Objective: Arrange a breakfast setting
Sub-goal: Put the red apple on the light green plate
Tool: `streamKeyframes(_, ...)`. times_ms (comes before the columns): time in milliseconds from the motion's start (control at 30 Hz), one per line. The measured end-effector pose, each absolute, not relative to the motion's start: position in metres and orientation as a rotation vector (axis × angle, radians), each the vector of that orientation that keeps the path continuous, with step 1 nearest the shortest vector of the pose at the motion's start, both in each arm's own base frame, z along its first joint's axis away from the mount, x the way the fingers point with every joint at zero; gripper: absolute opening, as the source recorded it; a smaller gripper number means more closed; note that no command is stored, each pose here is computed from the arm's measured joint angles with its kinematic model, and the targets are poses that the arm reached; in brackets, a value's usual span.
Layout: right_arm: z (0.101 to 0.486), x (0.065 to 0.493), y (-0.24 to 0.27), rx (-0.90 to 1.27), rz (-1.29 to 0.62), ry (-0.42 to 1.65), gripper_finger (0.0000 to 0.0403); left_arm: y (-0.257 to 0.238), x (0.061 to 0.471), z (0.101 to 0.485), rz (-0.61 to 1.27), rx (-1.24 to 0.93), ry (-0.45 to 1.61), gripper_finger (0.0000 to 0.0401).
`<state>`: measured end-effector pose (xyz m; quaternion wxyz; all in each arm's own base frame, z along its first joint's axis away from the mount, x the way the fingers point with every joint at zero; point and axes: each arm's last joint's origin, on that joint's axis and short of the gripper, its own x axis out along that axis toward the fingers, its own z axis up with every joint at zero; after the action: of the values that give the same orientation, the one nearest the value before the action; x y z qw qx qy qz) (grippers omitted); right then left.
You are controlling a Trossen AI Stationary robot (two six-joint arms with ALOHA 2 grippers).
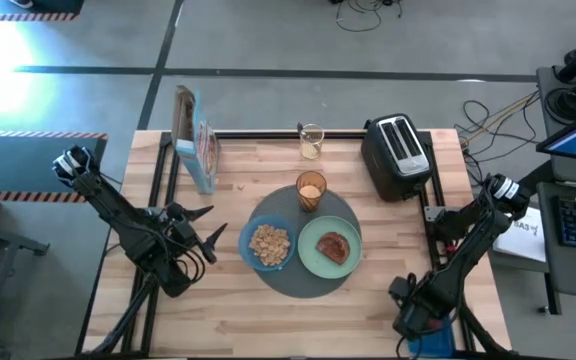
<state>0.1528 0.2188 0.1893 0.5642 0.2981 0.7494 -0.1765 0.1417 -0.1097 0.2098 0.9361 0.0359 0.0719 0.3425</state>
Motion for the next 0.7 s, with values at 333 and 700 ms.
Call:
streamKeyframes(333, 0.1898, 0.1528, 0.2207, 0.753, -0.430, 1.792, 0.0235, -0.1099, 0.1418, 0.2099, 0.700, 0.071, 0.145, 0.0270)
streamKeyframes(700, 0.1909, 0.1497, 0.2214, 0.814, -0.480, 1.896, 0.0235, -0.1097, 0.1417, 0.2098, 0.700, 0.074, 0.146, 0.0270)
